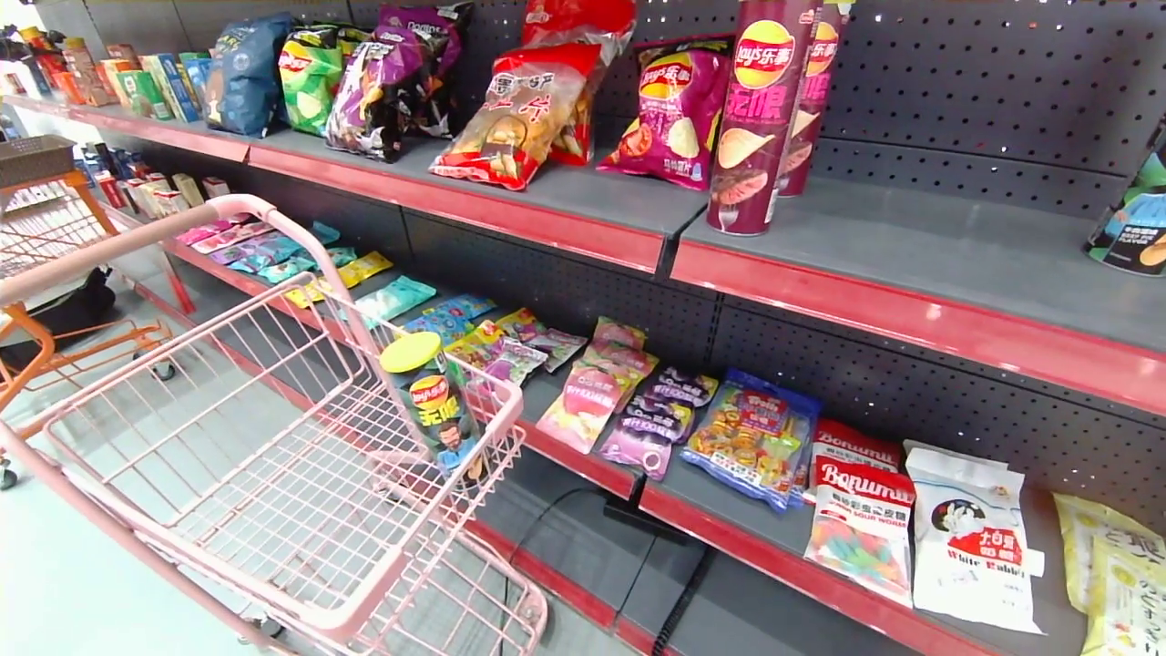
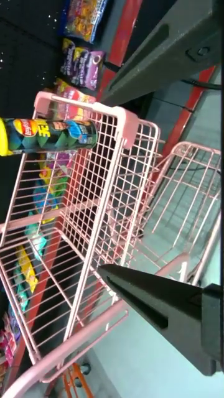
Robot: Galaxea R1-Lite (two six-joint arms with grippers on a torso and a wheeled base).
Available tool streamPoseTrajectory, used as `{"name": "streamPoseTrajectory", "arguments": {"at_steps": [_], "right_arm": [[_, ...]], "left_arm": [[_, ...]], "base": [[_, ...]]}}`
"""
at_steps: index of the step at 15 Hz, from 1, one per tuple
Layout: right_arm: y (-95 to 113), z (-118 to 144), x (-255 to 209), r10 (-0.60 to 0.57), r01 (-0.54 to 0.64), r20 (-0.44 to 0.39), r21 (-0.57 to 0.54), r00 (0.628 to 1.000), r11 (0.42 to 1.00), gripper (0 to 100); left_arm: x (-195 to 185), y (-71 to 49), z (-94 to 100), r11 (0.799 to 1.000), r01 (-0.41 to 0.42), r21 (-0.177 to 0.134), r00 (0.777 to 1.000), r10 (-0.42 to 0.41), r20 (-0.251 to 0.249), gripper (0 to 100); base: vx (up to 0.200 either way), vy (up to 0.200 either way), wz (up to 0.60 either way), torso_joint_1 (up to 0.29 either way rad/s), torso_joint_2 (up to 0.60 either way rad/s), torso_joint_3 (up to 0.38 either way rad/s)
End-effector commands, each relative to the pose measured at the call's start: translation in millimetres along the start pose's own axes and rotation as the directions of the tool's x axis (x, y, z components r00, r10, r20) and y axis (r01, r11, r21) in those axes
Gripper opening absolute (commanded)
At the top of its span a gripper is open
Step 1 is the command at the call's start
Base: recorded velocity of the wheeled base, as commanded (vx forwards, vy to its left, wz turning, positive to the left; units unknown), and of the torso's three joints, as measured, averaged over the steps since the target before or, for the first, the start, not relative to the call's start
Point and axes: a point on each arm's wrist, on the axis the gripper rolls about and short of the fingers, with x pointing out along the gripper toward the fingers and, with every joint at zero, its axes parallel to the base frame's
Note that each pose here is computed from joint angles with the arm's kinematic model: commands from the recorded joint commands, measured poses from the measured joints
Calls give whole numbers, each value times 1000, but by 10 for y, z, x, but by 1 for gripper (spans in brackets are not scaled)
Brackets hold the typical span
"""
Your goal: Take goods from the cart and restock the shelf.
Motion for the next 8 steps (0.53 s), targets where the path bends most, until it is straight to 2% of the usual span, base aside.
{"name": "streamPoseTrajectory", "arguments": {"at_steps": [1, 2, 3, 4, 5, 6, 7, 8], "right_arm": [[0, 0, 1, 0, 0, -1, 0, 1000, 1000, 100], [0, 0, 1, 0, 0, -1, 0, 1000, 1000, 100], [0, 0, 1, 0, 0, -1, 1, 1000, 1000, 100], [0, 0, 1, 0, 0, -1, 0, 1000, 1000, 100], [0, 0, 1, 0, 0, -1, 0, 1000, 1000, 100], [0, 0, 1, 0, 0, -1, 0, 1000, 1000, 100], [0, 0, 1, -2, 2, -1, 0, 1000, 1000, 100], [0, 0, 1, 0, 0, -1, 0, 1000, 1000, 100]], "left_arm": [[1, 0, 1, 1000, 1, 0, 1000, -1, 0, 100], [-32, 0, 179, 1000, 10, -8, 999, -10, 48, 100], [-38, 7, 490, 1000, 16, -26, 997, -14, 71, 100], [209, 14, 1228, 990, -12, -140, 999, 16, 31, 100], [541, 10, 1700, 983, -41, -177, 999, 42, 2, 100], [699, 5, 1748, 983, -47, -175, 998, 41, -38, 100], [1146, -13, 1633, 983, -49, -176, 990, 24, -142, 100], [1437, -26, 1422, 984, -36, -173, 980, 1, -199, 100]], "base": [[0, 0, 0, -27, 119, 90], [0, 0, 0, -12, 76, 56], [0, 0, 0, 0, 0, 0], [0, 0, 0, 0, 0, 0], [0, 0, 0, 0, 0, 0], [0, 0, 0, 0, 0, 0], [0, 0, 0, 0, 0, 0], [0, 0, 0, 0, 0, 0]]}}
